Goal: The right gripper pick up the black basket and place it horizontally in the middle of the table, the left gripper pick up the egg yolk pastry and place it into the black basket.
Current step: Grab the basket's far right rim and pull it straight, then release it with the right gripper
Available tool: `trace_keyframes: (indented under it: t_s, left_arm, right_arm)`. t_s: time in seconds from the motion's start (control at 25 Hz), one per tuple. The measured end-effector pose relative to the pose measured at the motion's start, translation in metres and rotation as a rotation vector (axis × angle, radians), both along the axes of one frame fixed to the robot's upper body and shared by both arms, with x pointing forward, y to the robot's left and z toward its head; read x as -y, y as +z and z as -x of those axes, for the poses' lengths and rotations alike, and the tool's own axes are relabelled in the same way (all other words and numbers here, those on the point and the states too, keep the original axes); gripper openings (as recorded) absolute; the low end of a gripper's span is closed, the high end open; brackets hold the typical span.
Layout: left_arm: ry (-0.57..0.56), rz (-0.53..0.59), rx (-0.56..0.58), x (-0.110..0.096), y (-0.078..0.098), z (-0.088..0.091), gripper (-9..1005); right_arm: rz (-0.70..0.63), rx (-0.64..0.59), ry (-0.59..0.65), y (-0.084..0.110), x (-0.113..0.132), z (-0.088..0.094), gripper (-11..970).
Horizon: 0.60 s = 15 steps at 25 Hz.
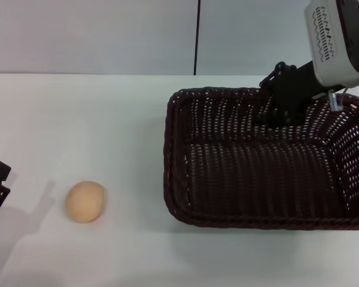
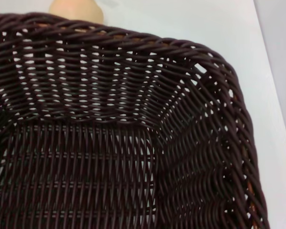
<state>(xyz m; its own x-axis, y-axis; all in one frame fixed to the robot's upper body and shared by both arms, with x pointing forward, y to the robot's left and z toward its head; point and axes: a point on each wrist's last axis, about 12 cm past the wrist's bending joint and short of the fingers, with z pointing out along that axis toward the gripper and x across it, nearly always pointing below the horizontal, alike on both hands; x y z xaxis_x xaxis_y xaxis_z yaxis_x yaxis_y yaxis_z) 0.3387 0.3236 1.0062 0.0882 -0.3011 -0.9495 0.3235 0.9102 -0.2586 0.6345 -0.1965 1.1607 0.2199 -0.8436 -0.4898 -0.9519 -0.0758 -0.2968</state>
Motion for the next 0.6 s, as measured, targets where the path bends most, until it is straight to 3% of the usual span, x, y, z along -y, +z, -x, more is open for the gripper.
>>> trace_keyframes:
  t_s: [0.04,0.28,0.36,0.6]
  left_arm:
    - [0.0,0.0,0.0,0.0,0.0,0.0,806]
    - [-0.001,0.0,0.0,-0.0001,0.0001,-0.0003,804]
    - [-0.001,0.0,0.0,-0.0001,0.0001,-0.0003,804]
    - [-0.025,-0.003,-0.006,-0.004,0.0011,-0.0042,803]
  right_arm:
    - [0.001,0.004,-0.002,0.0002,0.0008,0.0,204]
    - [-0.019,0.039,-0.021,0.0057,0.0059,0.0007,426]
    - [-0.044,0.051,-0.026,0.0088,0.0074,0.0018,642]
    - [-0.057,0.07,-0.015,0.0053,0.0058,0.0061,687]
